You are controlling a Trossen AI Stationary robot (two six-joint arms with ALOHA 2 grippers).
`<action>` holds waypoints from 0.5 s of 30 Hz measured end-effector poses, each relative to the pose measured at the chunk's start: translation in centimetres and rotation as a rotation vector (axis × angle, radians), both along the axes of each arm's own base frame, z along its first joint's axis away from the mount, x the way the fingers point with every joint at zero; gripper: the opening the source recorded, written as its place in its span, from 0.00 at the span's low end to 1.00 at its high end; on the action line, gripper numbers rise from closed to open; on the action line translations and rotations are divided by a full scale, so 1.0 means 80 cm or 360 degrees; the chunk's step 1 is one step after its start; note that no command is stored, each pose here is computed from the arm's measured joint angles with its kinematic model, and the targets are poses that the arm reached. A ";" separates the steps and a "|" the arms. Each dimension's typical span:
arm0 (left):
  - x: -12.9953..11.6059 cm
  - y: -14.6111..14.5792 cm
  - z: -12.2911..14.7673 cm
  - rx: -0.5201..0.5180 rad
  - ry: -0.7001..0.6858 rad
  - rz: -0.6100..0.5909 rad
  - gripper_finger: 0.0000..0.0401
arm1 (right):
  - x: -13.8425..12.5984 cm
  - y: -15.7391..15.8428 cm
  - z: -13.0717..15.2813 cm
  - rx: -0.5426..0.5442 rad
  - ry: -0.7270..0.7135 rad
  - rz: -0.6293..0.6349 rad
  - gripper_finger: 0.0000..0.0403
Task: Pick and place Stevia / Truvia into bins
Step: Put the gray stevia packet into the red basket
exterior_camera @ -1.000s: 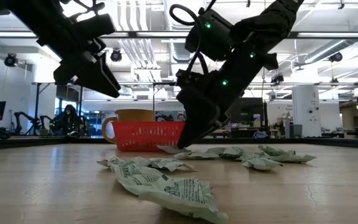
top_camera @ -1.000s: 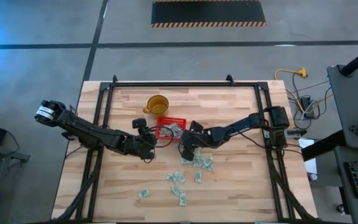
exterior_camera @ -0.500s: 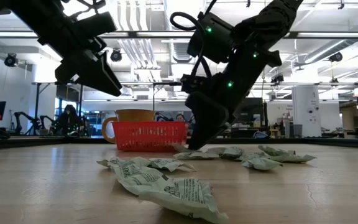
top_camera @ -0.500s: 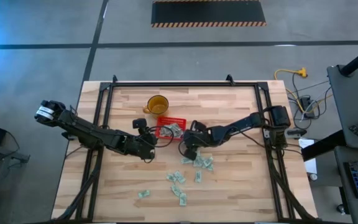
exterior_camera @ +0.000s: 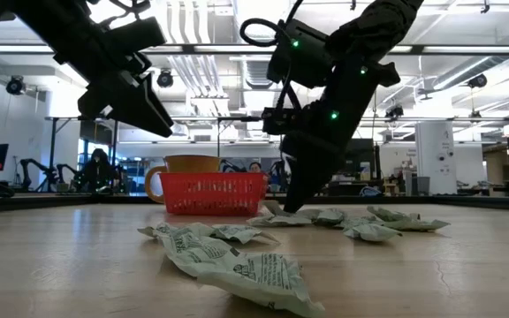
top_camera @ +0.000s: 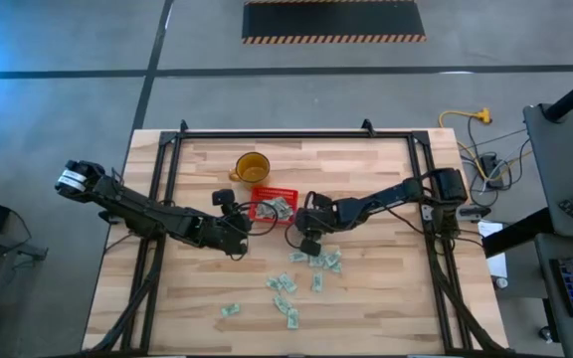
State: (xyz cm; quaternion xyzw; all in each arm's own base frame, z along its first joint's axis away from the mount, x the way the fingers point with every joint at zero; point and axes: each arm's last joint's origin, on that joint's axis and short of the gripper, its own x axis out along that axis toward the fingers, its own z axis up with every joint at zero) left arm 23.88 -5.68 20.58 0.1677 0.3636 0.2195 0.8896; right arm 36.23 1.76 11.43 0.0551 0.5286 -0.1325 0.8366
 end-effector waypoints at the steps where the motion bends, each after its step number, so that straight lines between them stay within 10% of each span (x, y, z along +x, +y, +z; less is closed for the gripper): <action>1: 0.000 0.000 0.000 0.0000 0.0000 -0.0001 0.41 | -0.001 0.000 0.000 0.0002 0.0013 0.0014 0.09; 15: 0.000 0.000 0.000 0.0000 -0.0001 -0.0001 0.41 | -0.017 0.018 0.049 -0.0184 -0.0076 0.0074 0.02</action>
